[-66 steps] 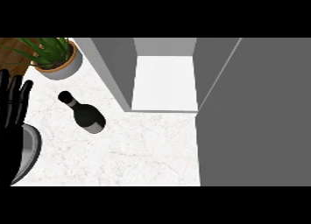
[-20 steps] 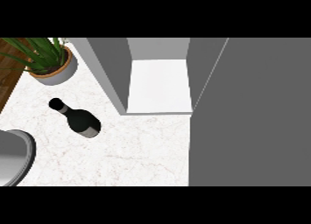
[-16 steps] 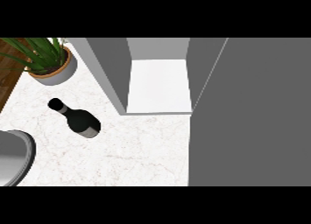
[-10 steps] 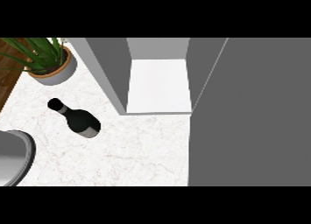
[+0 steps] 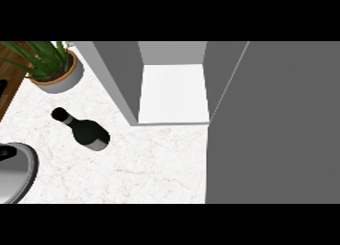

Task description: Pick up the wine, place it into the cabinet and close the cabinet

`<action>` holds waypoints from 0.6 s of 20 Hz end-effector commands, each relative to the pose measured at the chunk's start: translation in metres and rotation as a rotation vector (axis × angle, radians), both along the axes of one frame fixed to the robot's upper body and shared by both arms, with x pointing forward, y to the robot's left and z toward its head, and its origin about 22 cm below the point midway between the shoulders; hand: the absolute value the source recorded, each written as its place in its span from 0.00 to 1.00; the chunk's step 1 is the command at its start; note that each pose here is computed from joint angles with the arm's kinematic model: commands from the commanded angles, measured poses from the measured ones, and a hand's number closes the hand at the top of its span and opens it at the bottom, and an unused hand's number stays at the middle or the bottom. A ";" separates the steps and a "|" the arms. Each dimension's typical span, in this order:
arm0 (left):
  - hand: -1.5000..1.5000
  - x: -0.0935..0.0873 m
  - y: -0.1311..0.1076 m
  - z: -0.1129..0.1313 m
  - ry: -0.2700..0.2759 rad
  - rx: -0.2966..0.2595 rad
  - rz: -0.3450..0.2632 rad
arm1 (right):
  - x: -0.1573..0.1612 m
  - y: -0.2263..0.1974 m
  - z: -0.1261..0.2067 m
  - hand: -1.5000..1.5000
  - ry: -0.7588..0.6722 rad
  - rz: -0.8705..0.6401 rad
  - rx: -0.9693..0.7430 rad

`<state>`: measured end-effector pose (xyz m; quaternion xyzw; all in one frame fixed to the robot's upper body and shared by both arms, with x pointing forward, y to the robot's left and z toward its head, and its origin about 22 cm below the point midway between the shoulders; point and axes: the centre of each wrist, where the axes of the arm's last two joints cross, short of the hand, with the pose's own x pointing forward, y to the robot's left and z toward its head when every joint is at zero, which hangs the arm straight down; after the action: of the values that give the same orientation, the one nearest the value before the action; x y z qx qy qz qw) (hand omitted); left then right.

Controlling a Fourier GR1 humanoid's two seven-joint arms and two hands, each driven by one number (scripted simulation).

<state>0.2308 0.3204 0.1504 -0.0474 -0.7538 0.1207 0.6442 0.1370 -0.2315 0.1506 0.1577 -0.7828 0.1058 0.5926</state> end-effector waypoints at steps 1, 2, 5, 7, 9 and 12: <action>0.00 0.015 0.001 -0.033 0.056 0.000 -0.035 | -0.029 -0.001 0.031 0.00 -0.050 0.032 0.085; 0.00 0.014 0.008 -0.022 0.044 0.028 -0.017 | -0.042 0.005 0.039 0.00 -0.054 0.074 0.070; 0.00 0.029 0.010 -0.057 0.077 0.017 0.007 | -0.037 -0.004 0.031 0.00 -0.056 0.064 0.077; 0.00 0.034 0.008 -0.077 0.076 0.065 0.052 | -0.023 -0.003 0.025 0.00 -0.057 0.052 0.080; 0.00 0.030 0.018 -0.098 0.079 0.080 0.106 | -0.032 -0.009 0.026 0.00 -0.059 0.053 0.081; 0.00 0.036 0.003 -0.116 0.070 0.092 0.144 | -0.026 -0.001 0.013 0.00 -0.041 0.038 0.058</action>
<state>0.2625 0.3273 0.0653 0.0175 -0.7392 0.1304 0.6605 0.1349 -0.2371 0.1449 0.1580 -0.7858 0.1058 0.5886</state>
